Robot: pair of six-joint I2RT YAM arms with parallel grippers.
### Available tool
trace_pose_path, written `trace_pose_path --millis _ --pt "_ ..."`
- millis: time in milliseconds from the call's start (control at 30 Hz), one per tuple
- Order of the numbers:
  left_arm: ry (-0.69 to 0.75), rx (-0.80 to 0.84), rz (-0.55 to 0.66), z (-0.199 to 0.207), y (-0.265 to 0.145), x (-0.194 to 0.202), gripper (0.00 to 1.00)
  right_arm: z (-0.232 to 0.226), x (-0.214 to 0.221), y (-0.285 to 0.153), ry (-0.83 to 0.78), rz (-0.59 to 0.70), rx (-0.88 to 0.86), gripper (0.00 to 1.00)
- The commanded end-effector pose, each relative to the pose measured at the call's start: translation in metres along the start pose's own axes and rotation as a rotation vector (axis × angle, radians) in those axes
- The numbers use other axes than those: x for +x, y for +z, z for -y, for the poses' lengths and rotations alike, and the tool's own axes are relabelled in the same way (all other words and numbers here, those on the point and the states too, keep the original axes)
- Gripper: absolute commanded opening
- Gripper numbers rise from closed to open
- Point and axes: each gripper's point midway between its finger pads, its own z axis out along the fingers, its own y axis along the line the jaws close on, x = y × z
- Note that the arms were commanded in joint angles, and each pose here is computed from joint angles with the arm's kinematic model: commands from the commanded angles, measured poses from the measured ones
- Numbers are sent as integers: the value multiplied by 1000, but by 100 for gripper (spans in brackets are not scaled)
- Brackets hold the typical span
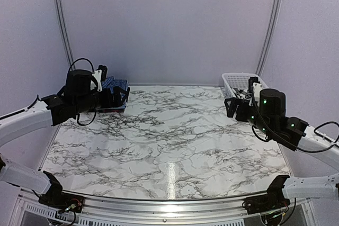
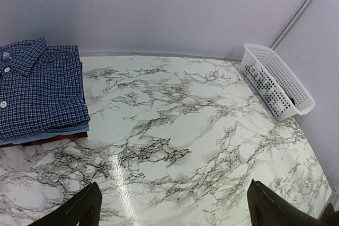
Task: Fold and stack the long sleeve shirts
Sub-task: Pick up the crumpled shirt from the bin.
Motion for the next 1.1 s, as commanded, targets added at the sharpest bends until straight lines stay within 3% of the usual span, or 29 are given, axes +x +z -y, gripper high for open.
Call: trace_pose_path --millis 0,400,667,833,1067 --pt "12 8 0 2 -4 -4 99 -1 -7 -1 13 24 -10 99" --pt "12 23 0 5 -5 -5 99 -4 -8 -4 -8 27 -32 99" --pt "1 47 -5 9 -7 -5 99 3 -28 29 -118 -12 99 98" --pt "11 50 4 9 -12 -7 99 39 -50 62 -24 -23 121 98" --pt "10 117 -3 21 -21 -9 99 122 -64 116 48 -92 302 97"
